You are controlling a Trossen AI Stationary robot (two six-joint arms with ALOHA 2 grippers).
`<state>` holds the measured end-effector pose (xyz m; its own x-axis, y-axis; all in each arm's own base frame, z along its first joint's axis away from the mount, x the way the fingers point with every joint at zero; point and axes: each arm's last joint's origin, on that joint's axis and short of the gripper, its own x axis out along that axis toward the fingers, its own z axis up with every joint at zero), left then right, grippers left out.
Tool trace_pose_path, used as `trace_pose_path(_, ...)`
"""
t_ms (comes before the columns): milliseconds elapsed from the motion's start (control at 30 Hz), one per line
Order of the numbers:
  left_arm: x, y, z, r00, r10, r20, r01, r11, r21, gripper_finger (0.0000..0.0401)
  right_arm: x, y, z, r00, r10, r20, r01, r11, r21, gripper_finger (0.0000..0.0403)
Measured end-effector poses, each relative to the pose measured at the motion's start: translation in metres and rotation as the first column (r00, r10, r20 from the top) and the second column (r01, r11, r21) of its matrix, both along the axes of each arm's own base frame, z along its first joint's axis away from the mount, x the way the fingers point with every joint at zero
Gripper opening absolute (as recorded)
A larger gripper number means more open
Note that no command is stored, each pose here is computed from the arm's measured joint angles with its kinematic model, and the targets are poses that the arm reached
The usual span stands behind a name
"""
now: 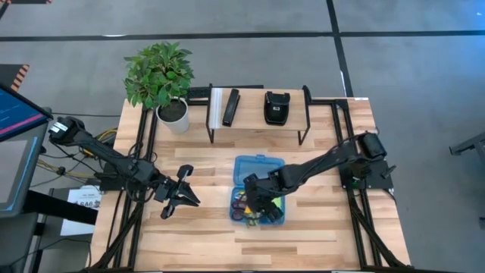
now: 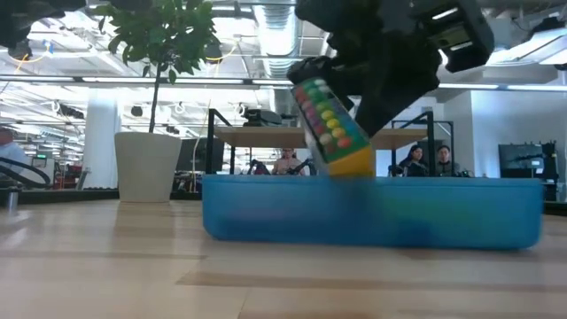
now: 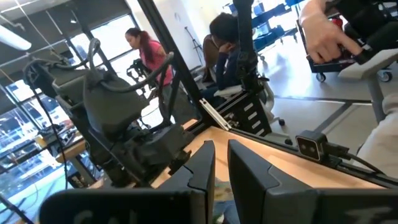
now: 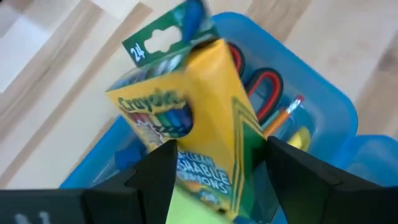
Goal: Pack school essentials
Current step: Put the box of crayons into the supply box
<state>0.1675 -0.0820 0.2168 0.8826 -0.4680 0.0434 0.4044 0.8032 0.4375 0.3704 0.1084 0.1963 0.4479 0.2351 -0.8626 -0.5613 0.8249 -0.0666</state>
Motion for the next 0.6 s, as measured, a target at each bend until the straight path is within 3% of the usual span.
trace_pose_path(167, 0.0, 0.0, 0.0, 1.0, 0.0, -0.002, 0.0, 1.0, -0.001, 0.0034, 0.006, 0.002, 0.01, 1.0, 0.015, 0.022, -0.015, 1.0, 0.009, 0.023)
trace_pose_path(367, 0.0, 0.0, 0.0, 1.0, 0.0, -0.005, 0.0, 1.0, -0.005, 0.0034, 0.009, -0.003, 0.02, 0.999, -0.052, -0.003, 0.052, 0.998, 0.033, 0.0193)
trace_pose_path(600, 0.0, 0.0, -0.001, 1.0, -0.002, -0.028, 0.002, 1.0, -0.029, 0.0034, 0.005, 0.004, 0.023, 0.997, -0.078, -0.02, 0.079, 0.996, 0.038, 0.0215)
